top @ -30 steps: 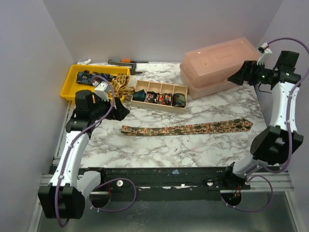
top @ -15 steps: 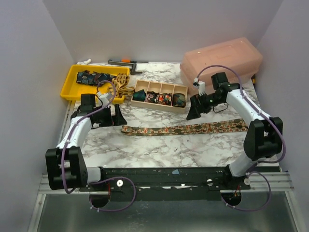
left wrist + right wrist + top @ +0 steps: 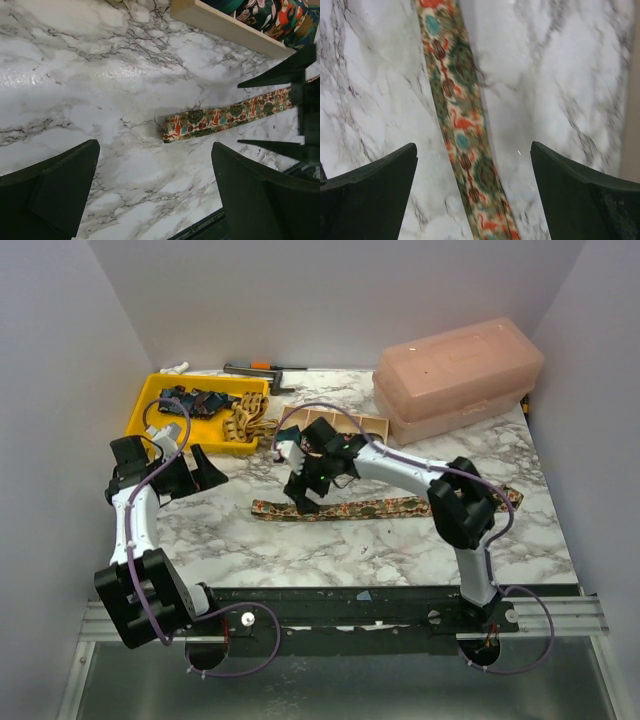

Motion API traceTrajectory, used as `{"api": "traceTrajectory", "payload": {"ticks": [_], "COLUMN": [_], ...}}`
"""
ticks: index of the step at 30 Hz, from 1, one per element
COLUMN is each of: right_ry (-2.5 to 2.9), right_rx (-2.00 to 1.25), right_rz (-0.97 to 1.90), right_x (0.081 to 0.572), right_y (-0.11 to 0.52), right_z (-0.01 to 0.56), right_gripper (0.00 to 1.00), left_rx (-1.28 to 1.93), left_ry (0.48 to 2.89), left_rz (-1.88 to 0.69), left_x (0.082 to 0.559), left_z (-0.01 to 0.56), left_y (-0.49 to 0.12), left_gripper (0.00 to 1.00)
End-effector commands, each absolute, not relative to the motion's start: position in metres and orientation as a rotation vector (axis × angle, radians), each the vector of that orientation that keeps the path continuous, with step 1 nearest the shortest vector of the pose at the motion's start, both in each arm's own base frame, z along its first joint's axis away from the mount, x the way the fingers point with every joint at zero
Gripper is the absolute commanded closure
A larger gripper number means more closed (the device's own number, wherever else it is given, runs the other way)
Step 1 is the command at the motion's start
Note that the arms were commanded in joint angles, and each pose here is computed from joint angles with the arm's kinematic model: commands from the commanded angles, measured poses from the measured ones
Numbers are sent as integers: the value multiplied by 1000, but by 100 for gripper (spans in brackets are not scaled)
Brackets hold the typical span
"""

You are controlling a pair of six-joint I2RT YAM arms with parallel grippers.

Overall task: Roll the ties
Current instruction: Roll the tie at the center of the board.

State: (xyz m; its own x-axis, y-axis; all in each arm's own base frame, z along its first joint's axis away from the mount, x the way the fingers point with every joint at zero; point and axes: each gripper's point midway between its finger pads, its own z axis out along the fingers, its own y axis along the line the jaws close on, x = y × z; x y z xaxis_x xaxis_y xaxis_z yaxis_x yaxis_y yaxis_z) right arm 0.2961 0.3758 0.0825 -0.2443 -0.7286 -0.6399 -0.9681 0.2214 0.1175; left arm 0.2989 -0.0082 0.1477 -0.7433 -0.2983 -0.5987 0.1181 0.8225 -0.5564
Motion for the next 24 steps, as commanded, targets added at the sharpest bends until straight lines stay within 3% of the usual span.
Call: {"api": "traceTrajectory", "payload": {"ticks": [1, 9, 11, 17, 24], "right_ry": [1985, 1945, 1927, 1877, 1772], "right_rx": [-1640, -1747, -1793, -1847, -1875], "right_rz": [683, 548, 487, 351, 303], "right_x": [288, 281, 277, 273, 262], "right_y": [423, 438, 434, 421, 428], "right_z": [57, 14, 0, -24, -15], "right_gripper": [5, 12, 17, 49, 63], "left_rx": [-209, -248, -273, -323, -389], "left_ry": [2264, 2269, 2268, 2258, 2275], "left_rz": [-769, -757, -771, -800, -853], "left_x": [287, 285, 287, 294, 290], "left_z": [155, 150, 148, 150, 140], "left_y": [-7, -2, -2, -1, -5], "left_gripper": [3, 3, 3, 4, 5]}}
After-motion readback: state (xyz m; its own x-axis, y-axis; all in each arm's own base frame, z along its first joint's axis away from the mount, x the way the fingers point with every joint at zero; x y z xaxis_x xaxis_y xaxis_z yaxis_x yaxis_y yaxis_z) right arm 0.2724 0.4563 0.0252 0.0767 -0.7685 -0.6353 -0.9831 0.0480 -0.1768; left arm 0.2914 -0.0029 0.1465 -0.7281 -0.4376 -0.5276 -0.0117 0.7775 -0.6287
